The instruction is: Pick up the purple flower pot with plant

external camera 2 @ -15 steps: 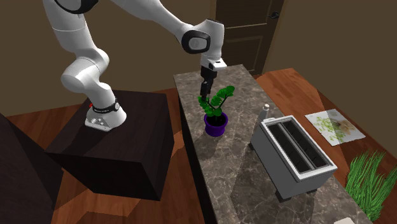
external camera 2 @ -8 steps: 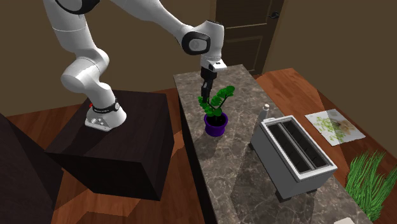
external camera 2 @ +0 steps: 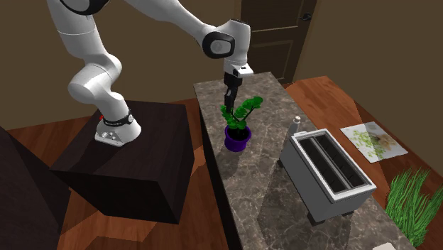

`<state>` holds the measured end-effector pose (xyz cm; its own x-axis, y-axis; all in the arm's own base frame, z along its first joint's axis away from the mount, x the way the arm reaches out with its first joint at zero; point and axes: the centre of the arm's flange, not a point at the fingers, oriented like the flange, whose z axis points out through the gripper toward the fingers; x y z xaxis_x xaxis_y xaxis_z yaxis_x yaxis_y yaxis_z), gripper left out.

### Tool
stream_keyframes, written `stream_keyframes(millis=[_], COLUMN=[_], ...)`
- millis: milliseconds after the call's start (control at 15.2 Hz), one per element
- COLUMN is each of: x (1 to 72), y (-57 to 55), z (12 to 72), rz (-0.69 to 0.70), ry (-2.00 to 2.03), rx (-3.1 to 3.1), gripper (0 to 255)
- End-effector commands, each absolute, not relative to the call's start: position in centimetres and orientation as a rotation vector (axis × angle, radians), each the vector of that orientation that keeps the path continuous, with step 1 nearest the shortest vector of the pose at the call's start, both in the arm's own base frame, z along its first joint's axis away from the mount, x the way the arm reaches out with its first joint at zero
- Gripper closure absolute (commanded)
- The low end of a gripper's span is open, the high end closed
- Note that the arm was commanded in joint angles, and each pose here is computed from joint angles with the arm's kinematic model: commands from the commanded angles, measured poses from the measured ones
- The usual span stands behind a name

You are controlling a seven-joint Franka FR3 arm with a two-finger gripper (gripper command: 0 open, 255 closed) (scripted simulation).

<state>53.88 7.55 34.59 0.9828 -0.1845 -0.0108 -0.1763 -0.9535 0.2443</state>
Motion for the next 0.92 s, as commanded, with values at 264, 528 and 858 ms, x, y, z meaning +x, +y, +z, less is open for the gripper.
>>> stream_keyframes(millis=[264,528,858], x=[53.9,53.9,53.9], y=[7.6,7.6,7.6], z=[37.7,39.8,41.4], rz=[-0.048,-0.048,-0.048], ry=[-0.266,-0.266,-0.266], rx=[2.884,2.884,2.884], gripper=[255,255,255])
